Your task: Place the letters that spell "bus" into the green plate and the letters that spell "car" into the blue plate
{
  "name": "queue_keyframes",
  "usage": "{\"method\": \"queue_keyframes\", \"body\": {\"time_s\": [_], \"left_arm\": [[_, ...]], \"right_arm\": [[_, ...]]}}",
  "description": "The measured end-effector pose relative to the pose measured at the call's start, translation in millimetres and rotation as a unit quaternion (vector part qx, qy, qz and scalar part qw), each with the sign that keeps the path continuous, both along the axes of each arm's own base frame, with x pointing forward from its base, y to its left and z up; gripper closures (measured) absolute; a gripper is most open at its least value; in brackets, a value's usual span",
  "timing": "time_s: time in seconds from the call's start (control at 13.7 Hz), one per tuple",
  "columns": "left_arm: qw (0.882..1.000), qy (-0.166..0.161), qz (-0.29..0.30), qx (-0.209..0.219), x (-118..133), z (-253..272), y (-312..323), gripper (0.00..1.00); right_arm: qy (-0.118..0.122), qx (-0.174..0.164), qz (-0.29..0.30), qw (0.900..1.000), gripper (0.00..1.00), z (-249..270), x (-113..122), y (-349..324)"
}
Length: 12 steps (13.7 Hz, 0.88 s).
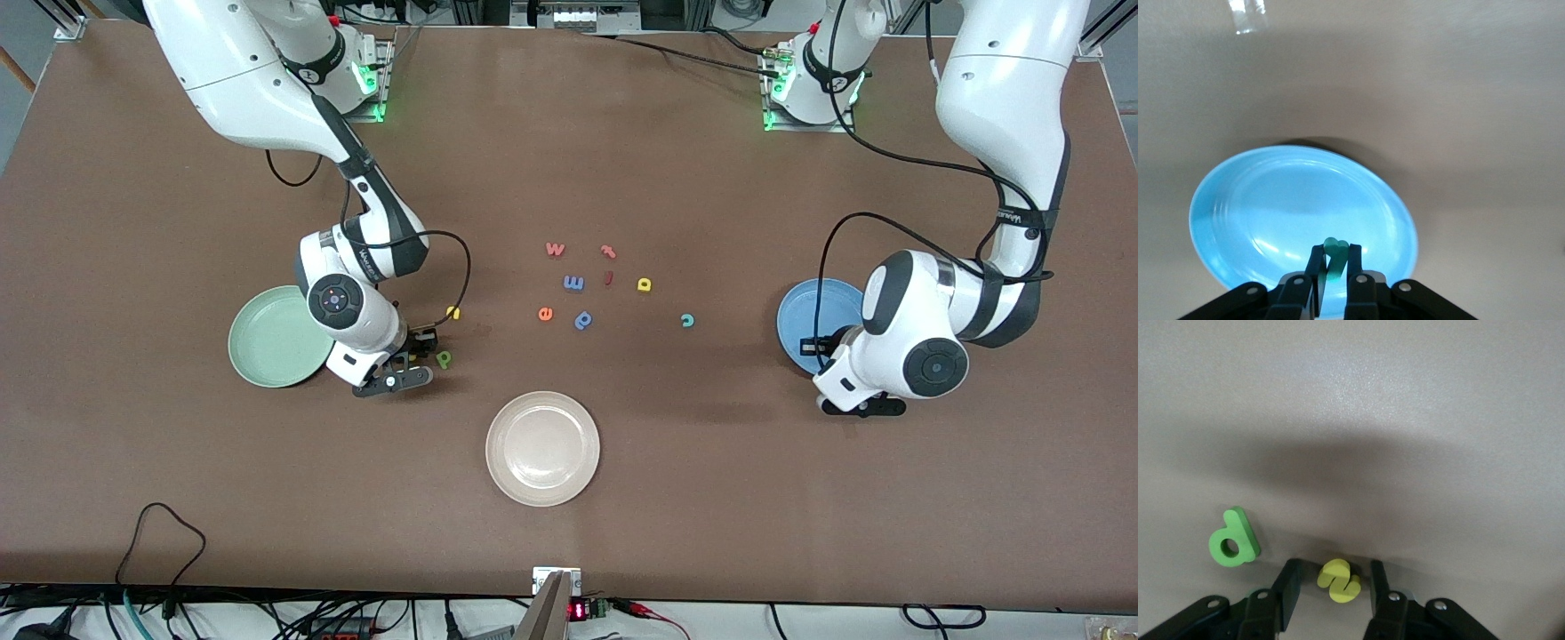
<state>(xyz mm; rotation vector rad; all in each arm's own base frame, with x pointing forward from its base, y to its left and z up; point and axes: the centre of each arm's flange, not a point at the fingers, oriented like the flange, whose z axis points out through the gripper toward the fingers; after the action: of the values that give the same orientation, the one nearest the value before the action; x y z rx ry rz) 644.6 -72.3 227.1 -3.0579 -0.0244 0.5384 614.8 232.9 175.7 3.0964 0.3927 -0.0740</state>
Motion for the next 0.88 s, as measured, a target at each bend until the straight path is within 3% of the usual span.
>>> {"method": "queue_keyframes", "body": {"time_s": [0.22,0.44,0.88], "left_arm": [[1.0,-0.021,0.001,-0.011,-18,-38,17,0.84],[1.0,-0.026,-0.003,-0.013,-29,-41,14,0.79],[0.998,-0.048,-0.04,-0.019,-32,45,-30,0.23]], "right_arm": [[-0.001,0.0,0.001,1.0,0.72,2,0,1],[-0.004,-0.004,0.008,1.0,0.72,2,0,2],[-0.012,-0.022,-0.008,1.0,0.72,29,15,-31]]}}
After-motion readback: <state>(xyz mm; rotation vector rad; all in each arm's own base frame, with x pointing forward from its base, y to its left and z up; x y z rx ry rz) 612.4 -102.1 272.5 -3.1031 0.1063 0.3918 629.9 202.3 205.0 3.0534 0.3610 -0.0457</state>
